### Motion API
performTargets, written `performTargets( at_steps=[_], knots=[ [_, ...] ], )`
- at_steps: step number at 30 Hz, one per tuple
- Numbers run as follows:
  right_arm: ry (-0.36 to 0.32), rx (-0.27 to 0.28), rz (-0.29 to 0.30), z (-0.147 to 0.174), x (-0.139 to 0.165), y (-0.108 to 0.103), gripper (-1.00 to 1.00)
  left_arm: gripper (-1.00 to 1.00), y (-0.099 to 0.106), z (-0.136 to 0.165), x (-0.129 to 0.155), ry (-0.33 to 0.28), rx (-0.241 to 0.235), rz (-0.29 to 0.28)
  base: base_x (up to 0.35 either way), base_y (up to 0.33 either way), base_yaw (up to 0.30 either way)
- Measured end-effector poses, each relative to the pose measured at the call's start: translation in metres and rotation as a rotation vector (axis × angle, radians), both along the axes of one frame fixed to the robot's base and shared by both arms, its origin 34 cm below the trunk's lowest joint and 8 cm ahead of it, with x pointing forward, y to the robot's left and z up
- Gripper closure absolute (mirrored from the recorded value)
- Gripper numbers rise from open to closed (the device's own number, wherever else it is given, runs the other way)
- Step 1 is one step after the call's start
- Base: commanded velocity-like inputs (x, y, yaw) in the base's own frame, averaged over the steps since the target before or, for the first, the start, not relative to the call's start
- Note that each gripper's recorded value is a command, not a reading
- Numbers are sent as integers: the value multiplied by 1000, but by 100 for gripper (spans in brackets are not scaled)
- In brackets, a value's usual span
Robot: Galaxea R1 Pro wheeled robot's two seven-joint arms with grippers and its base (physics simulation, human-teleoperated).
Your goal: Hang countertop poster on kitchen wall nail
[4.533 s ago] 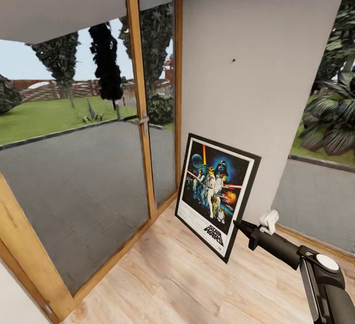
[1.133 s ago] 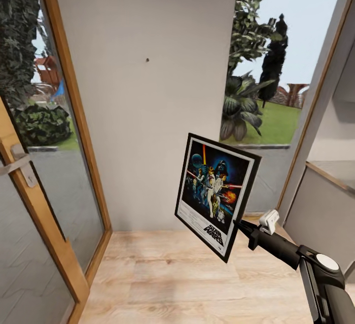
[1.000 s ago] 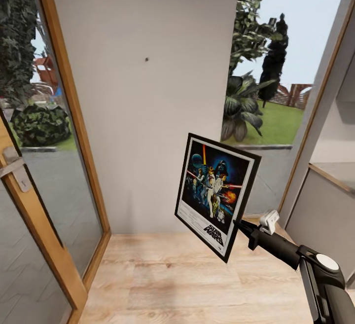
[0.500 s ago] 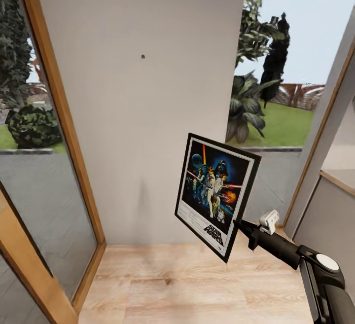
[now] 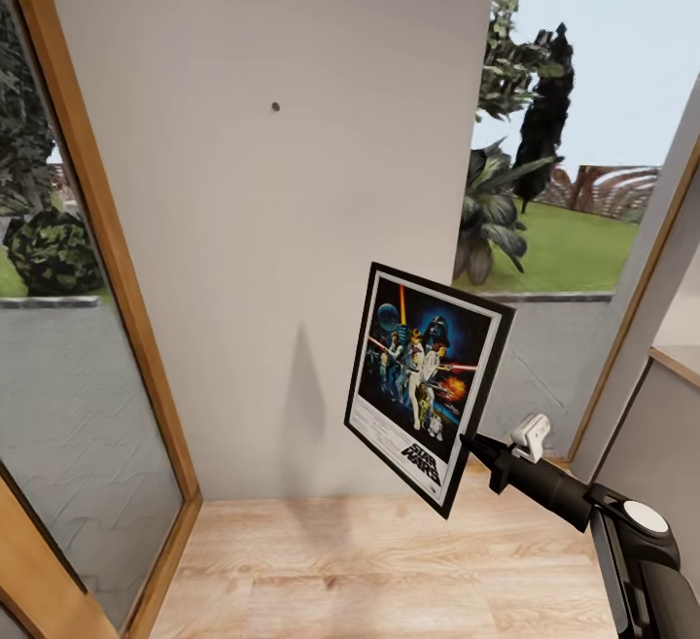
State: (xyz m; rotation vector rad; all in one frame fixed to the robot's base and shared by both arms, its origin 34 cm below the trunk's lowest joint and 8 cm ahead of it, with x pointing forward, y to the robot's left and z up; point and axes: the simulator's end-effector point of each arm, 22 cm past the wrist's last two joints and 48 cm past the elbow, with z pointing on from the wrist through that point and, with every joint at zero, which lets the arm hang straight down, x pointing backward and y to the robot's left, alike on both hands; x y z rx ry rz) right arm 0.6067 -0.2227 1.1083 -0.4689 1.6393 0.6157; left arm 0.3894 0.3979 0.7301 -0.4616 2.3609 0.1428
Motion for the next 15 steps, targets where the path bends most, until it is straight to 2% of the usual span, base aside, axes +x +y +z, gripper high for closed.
performTargets(
  at_steps=[15],
  knots=[
    [-7,-3,6,5,-1,2,100,-100,-1,-2,-2,3,-4,2,6,0,0]
  ],
)
